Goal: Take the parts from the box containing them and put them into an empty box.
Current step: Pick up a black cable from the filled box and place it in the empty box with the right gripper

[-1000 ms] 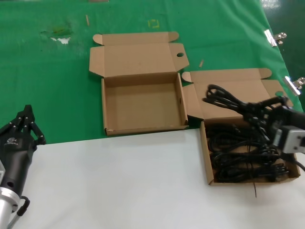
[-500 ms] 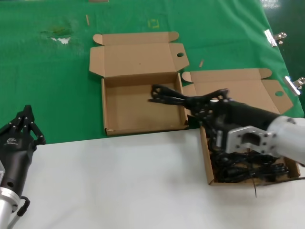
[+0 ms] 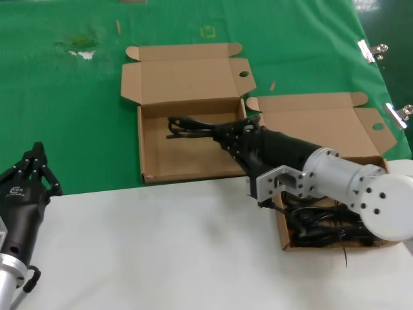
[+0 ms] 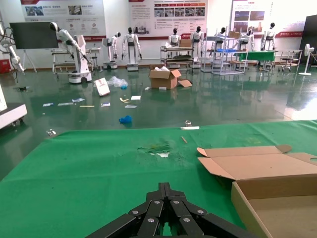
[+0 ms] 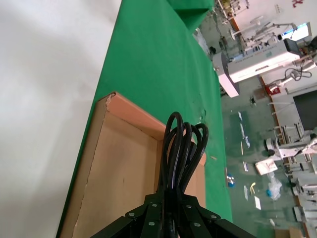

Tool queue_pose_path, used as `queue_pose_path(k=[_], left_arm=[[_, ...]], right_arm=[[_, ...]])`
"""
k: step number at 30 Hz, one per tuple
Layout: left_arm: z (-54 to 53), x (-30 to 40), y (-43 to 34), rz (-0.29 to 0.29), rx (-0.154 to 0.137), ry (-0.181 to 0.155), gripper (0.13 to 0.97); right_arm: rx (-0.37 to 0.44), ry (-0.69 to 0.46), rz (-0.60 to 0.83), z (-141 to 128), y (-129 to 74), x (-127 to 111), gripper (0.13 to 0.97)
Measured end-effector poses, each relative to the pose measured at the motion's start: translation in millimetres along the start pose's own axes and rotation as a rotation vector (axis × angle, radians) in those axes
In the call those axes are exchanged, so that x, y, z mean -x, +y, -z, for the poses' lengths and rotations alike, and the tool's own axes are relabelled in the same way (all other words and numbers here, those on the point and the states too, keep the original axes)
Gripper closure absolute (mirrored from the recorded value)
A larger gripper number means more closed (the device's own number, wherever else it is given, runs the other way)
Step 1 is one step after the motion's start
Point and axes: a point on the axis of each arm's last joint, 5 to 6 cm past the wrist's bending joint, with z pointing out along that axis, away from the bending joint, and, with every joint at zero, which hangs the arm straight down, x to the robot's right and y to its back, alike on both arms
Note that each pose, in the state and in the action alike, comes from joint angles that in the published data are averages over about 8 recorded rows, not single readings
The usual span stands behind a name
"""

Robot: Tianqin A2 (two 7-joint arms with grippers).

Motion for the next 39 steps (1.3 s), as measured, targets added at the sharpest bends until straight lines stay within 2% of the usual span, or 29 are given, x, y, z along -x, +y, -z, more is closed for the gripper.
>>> queue_pose_path(k=[8,17,39], left_arm=[[0.0,0.0,0.0,0.000,0.000,0.000,0.957],[0.0,0.0,0.0,0.000,0.000,0.000,0.957],[0.0,0.0,0.0,0.000,0.000,0.000,0.957]], right_arm=[[0.013,-0.004,0.064,-33,3,11,0.924],[0.042,0.001,0.152,-56,10,19,0.924],[0.040,-0.013,0.168,-75,10,37,0.924]])
